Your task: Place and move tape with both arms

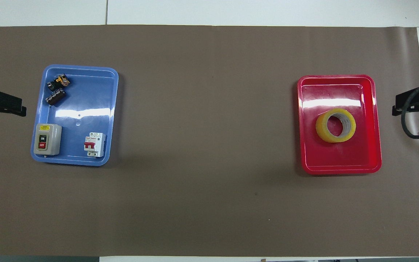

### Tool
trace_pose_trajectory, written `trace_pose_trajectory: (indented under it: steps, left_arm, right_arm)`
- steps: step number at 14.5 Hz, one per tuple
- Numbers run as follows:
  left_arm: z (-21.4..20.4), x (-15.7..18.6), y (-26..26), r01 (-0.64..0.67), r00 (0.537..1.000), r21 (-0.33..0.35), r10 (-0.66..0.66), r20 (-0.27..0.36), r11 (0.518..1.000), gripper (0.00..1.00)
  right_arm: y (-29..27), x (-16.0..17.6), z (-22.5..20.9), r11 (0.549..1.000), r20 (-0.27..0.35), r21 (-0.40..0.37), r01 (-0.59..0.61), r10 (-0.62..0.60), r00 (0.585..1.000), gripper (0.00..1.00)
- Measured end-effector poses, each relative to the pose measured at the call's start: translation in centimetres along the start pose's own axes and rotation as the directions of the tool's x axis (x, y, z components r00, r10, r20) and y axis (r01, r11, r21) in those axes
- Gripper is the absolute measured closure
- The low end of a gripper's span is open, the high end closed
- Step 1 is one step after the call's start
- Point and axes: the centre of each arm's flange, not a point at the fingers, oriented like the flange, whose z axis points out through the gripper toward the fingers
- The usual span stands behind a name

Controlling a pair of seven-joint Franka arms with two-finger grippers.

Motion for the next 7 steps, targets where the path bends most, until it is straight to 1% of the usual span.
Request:
trace_pose_trajectory:
  steps: [7]
  left_arm:
    - [0.0, 0.0, 0.0, 0.0, 1.0, 0.0, 0.0, 0.0, 1.0, 0.0]
  right_arm:
    - [-0.93, -0.08, 0.09, 1.0, 0.002, -0.002, 0.027, -0.027, 1.0, 0.0]
